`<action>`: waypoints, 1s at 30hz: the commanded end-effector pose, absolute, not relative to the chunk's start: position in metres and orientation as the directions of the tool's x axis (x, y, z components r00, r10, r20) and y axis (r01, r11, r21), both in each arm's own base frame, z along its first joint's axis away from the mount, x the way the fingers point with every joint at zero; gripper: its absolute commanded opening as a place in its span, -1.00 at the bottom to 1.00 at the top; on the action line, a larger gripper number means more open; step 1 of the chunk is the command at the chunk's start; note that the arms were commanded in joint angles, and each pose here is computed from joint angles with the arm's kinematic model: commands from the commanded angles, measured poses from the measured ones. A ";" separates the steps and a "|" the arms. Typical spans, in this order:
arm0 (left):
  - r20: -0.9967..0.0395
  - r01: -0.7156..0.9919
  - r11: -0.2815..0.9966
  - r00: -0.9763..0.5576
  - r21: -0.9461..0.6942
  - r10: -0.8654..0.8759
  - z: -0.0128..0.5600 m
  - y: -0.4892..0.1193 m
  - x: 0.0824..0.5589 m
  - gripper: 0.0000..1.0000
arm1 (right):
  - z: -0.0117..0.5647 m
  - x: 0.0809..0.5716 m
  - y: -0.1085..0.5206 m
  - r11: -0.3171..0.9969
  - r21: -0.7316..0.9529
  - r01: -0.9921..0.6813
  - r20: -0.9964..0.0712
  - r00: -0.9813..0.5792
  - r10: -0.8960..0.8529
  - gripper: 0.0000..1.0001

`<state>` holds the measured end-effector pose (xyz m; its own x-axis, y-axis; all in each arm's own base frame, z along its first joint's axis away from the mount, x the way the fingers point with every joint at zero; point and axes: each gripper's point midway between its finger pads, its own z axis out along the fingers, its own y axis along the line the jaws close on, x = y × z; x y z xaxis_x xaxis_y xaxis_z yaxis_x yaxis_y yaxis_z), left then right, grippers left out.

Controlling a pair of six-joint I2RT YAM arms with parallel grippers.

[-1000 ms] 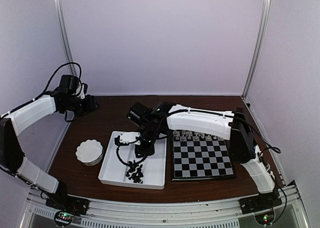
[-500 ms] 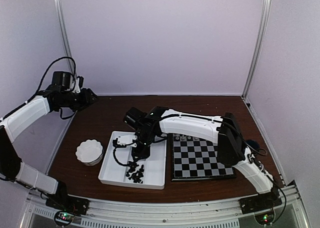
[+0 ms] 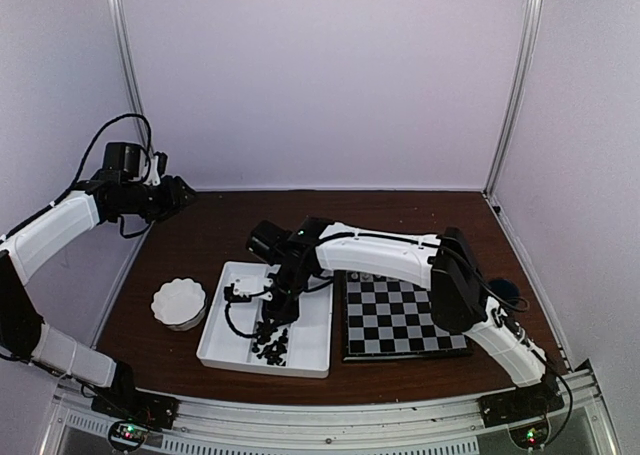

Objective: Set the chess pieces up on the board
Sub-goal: Pick up the knight from the storage box.

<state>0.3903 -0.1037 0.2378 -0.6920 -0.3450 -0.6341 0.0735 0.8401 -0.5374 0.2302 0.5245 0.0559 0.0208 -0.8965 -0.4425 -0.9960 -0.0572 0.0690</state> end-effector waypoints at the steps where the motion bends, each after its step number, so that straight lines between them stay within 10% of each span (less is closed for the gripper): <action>1: -0.651 0.095 0.828 -0.670 -0.552 -0.357 0.244 -0.104 0.394 0.11 | 0.050 0.226 0.529 -0.058 0.098 -0.994 -0.444 0.009 -0.896 -0.45; 13: -0.638 0.081 0.817 -0.671 -0.570 -0.379 0.242 -0.098 0.396 0.09 | 0.069 0.226 0.531 -0.058 0.090 -0.994 -0.472 0.008 -0.881 -0.87; 30: -0.622 0.061 0.817 -0.681 -0.573 -0.386 0.231 -0.091 0.402 0.06 | 0.142 0.188 0.459 -0.108 0.057 -0.993 -0.494 0.066 -0.867 -0.91</action>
<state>0.3953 -0.0930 0.2320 -0.6930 -0.3883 -0.6075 0.0446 0.8179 -0.5737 0.2025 0.4846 0.1326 0.0316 -0.8668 -0.4976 -0.9953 -0.0731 0.0642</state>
